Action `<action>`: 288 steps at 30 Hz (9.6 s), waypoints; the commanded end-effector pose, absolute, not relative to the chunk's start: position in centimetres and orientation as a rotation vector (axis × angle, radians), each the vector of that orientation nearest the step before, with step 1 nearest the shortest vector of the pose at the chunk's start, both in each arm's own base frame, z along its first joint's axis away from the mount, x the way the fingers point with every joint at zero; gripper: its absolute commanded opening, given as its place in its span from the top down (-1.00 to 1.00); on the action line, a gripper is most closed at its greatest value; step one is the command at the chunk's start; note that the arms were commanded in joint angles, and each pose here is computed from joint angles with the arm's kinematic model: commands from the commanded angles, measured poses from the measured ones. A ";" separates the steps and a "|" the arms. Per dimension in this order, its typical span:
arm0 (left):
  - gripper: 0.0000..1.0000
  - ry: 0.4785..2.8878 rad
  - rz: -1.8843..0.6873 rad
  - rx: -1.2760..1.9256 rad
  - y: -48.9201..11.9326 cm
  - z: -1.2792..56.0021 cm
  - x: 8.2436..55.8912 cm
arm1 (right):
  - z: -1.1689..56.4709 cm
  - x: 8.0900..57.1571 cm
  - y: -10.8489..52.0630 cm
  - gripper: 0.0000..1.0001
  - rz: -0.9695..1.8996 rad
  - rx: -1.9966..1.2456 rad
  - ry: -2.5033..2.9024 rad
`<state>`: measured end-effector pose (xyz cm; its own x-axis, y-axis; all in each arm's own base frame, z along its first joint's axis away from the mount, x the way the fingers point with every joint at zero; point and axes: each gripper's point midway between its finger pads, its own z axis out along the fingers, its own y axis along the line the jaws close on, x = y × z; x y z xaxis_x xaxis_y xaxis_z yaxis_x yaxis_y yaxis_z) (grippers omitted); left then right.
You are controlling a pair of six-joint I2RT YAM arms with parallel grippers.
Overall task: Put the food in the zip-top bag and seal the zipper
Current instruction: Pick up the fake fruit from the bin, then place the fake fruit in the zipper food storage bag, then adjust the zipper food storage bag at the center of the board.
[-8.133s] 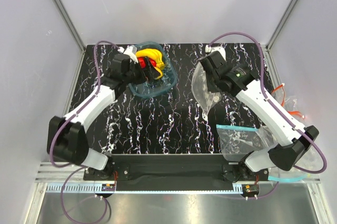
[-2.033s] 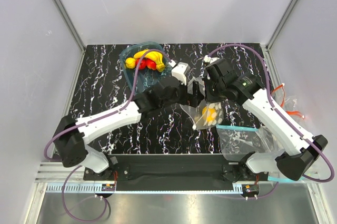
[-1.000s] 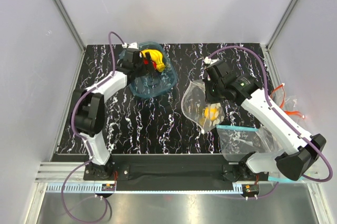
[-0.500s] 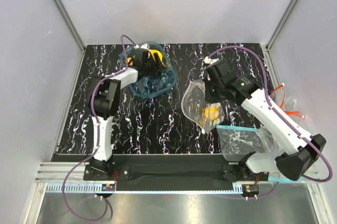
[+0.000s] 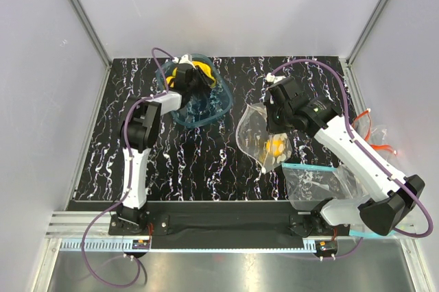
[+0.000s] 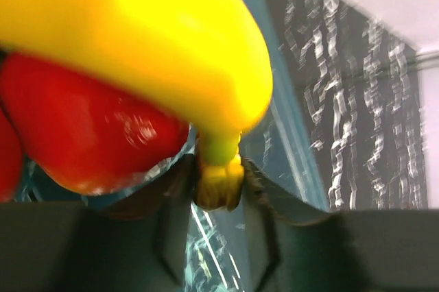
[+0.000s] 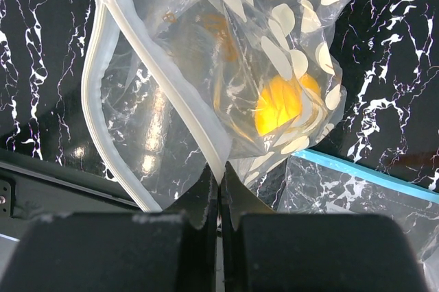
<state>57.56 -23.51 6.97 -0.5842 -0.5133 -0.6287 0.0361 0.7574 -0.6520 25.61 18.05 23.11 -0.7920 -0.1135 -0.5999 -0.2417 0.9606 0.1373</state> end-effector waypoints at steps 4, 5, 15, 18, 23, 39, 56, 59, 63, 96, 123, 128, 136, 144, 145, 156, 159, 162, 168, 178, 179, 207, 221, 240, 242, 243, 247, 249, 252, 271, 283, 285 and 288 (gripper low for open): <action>0.62 1.849 -0.840 -0.264 -23.7 13.6 58.4 | 23.7 25.6 17.9 1.00 0.291 -0.256 2.457; 0.66 1.861 -0.837 -0.257 -23.5 13.2 57.8 | 23.7 25.7 17.9 1.00 0.293 -0.255 2.456; 0.82 1.721 -0.798 -0.059 -22.3 21.5 52.9 | 24.0 26.0 18.3 1.00 0.326 -0.256 2.438; 0.85 1.670 -0.824 0.023 -22.5 24.3 51.3 | 24.0 26.2 18.7 1.00 0.352 -0.262 2.441; 0.90 1.623 -0.895 0.119 -22.8 27.7 47.2 | 24.6 26.7 19.5 1.00 0.409 -0.260 2.422; 0.90 1.466 -1.325 0.378 -27.2 39.1 27.9 | 26.4 27.6 22.4 1.00 0.640 -0.204 2.335; 0.89 1.360 -1.693 0.576 -29.9 40.8 13.0 | 26.9 28.3 23.5 1.00 0.840 -0.115 2.255; 0.90 1.378 -1.734 0.606 -31.1 39.7 12.4 | 27.3 28.2 23.4 1.00 0.853 -0.108 2.241; 0.91 1.375 -1.779 0.633 -32.0 39.2 11.9 | 28.3 27.9 23.0 1.00 0.859 -0.106 2.215; 1.00 1.246 -1.977 0.640 -34.0 34.5 14.4 | 28.3 25.6 20.1 1.00 0.894 -0.011 2.125; 1.00 1.415 -2.150 0.357 -35.7 27.7 17.8 | 29.6 23.9 19.0 1.00 1.016 0.106 1.941; 1.00 1.404 -2.196 0.369 -36.0 28.5 17.6 | 29.3 23.9 19.3 1.00 1.031 0.110 1.946; 0.89 1.499 -2.090 0.427 -36.9 29.2 18.1 | 28.7 23.2 20.9 1.00 1.128 0.077 2.022; 0.72 1.752 -1.881 0.421 -37.7 27.8 19.8 | 29.5 22.1 21.0 1.00 1.162 0.047 2.023; 0.71 1.771 -1.883 0.420 -37.7 27.2 19.8 | 29.6 22.2 20.9 0.99 1.156 0.055 2.020; 0.48 2.158 -1.422 0.583 -37.7 20.6 20.4 | 29.7 22.2 21.5 1.00 1.178 0.019 2.031; 0.34 2.204 -1.308 0.628 -37.4 19.5 21.0 | 29.9 22.1 21.5 1.00 1.174 0.003 2.037; 0.02 2.233 -1.212 0.671 -37.1 19.1 21.4 | 29.8 22.0 21.6 1.00 1.174 -0.017 2.052; -0.53 2.192 -1.163 0.702 -36.2 21.9 21.2 | 29.6 22.5 20.7 1.00 1.092 0.003 2.066; -0.73 2.124 -1.042 0.736 -32.1 25.2 19.0 | 28.3 23.8 20.0 1.00 1.010 0.051 2.076; -0.74 2.117 -1.032 0.729 -31.8 25.2 18.8 | 28.5 23.9 20.1 1.00 1.013 0.051 2.070; -0.58 2.075 -0.891 0.243 -30.7 19.8 23.1 | 29.2 24.8 19.8 1.00 1.046 0.146 1.962; -0.23 2.088 -1.090 0.199 -32.4 19.8 26.8 | 28.5 24.9 20.0 1.00 1.052 0.136 1.974; -0.21 2.033 -1.026 0.147 -31.3 22.2 28.1 | 28.4 24.8 20.2 1.00 1.058 0.128 1.983; -0.15 2.056 -1.032 0.153 -31.7 21.5 28.3 | 28.5 24.8 20.3 1.00 1.063 0.128 1.979; -0.12 2.067 -1.032 0.153 -31.8 21.2 28.4 | 28.6 24.8 20.2 1.00 1.060 0.129 1.978; -0.08 2.107 -1.023 0.134 -32.0 19.2 28.4 | 28.5 24.9 20.3 1.00 1.060 0.131 1.988; -0.08 2.118 -1.029 0.134 -32.2 18.7 28.3 | 28.5 24.8 20.4 1.00 1.066 0.129 1.993; 0.05 2.118 -1.050 0.147 -32.8 18.6 28.5 | 28.3 24.8 20.6 1.00 1.075 0.116 2.006; 1.00 2.023 -1.346 0.626 -37.4 32.4 22.0 | 26.6 27.4 21.3 1.00 0.834 -0.009 2.302; 1.00 2.109 -1.507 0.709 -42.2 28.3 20.8 | 27.3 29.0 17.3 1.00 0.510 0.040 2.320; 1.00 2.081 -1.532 0.682 -42.5 28.8 20.9 | 27.4 28.2 19.6 1.00 0.680 -0.023 2.314; 1.00 2.069 -1.536 0.619 -41.1 28.5 22.0 | 26.2 27.9 18.1 1.00 0.573 -0.013 2.345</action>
<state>21.17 -41.52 22.81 -0.8240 0.1746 -0.5391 0.5607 0.3890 -0.7310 28.37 17.70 25.41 -0.7637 0.1637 -0.6245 -0.1200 0.9145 0.3865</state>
